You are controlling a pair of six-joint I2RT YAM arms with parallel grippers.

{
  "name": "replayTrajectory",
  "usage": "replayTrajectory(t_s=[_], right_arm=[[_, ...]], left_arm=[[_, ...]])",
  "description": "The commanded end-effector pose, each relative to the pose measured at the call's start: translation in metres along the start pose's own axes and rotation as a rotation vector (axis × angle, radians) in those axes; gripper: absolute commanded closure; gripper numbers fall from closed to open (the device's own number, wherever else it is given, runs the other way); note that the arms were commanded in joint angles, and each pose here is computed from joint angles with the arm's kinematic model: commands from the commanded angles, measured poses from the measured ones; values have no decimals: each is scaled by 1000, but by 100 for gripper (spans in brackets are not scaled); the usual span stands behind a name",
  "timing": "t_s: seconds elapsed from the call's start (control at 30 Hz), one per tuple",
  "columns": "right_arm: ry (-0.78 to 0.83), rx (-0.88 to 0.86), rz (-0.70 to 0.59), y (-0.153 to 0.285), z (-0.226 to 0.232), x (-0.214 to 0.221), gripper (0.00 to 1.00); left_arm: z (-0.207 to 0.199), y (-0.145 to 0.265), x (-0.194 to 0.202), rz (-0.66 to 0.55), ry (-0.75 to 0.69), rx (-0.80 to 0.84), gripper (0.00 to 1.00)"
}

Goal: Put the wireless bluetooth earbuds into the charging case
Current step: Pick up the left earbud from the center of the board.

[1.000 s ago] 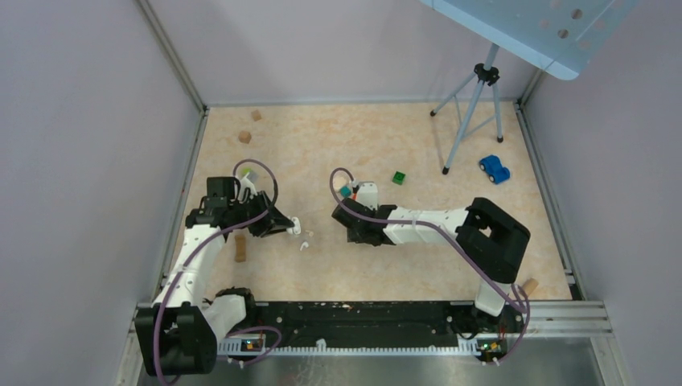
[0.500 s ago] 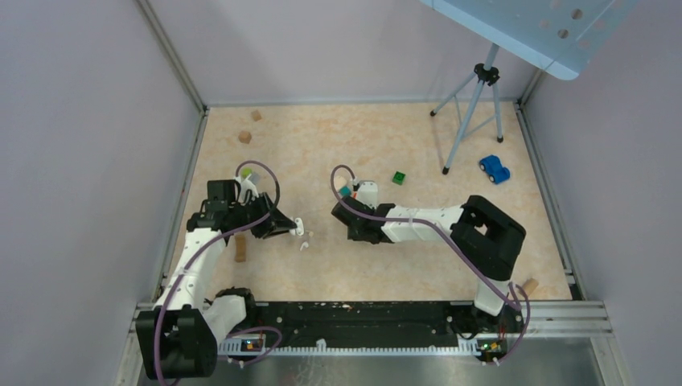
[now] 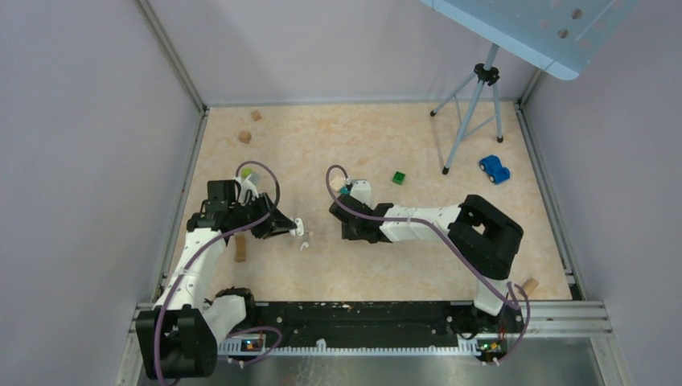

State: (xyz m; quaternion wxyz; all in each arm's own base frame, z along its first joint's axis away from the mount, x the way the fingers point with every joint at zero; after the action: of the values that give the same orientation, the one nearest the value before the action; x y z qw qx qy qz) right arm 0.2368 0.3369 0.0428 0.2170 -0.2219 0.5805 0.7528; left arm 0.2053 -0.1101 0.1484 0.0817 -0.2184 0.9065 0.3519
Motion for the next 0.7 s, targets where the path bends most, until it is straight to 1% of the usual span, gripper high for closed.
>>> replayTrajectory(t_s=[0.0, 0.13, 0.3, 0.47, 0.57, 0.67], right_arm=[[22, -79, -36, 8, 24, -16, 66], [19, -64, -39, 8, 21, -15, 64], [-26, 34, -32, 8, 3, -11, 64], [-83, 4, 0, 4, 8, 1, 64], [-62, 19, -2, 2, 12, 2, 64], [-17, 88, -11, -1, 8, 2, 64]], left_arm=[[-3, -1, -5, -21, -28, 27, 93], [-3, -1, -6, -22, -28, 28, 93], [-3, -1, -6, -24, -27, 25, 93], [-2, -2, -6, -20, -20, 23, 93], [-1, -2, -5, -19, -20, 21, 93], [0, -2, -4, -17, -19, 19, 93]])
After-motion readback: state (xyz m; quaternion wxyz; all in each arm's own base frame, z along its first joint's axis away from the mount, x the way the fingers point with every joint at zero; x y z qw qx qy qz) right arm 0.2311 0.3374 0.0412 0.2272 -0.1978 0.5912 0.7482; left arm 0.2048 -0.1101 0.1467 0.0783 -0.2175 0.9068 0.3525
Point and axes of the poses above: each gripper's point midway between its finger pads, its own y axis back along the fingers, its own z axis along the line the jaws close on, x = y × z, the point moved 2 cm from there along y, back along the fingers, and after that the axes turned 4 degrees about -y, right-handed, at the moved point
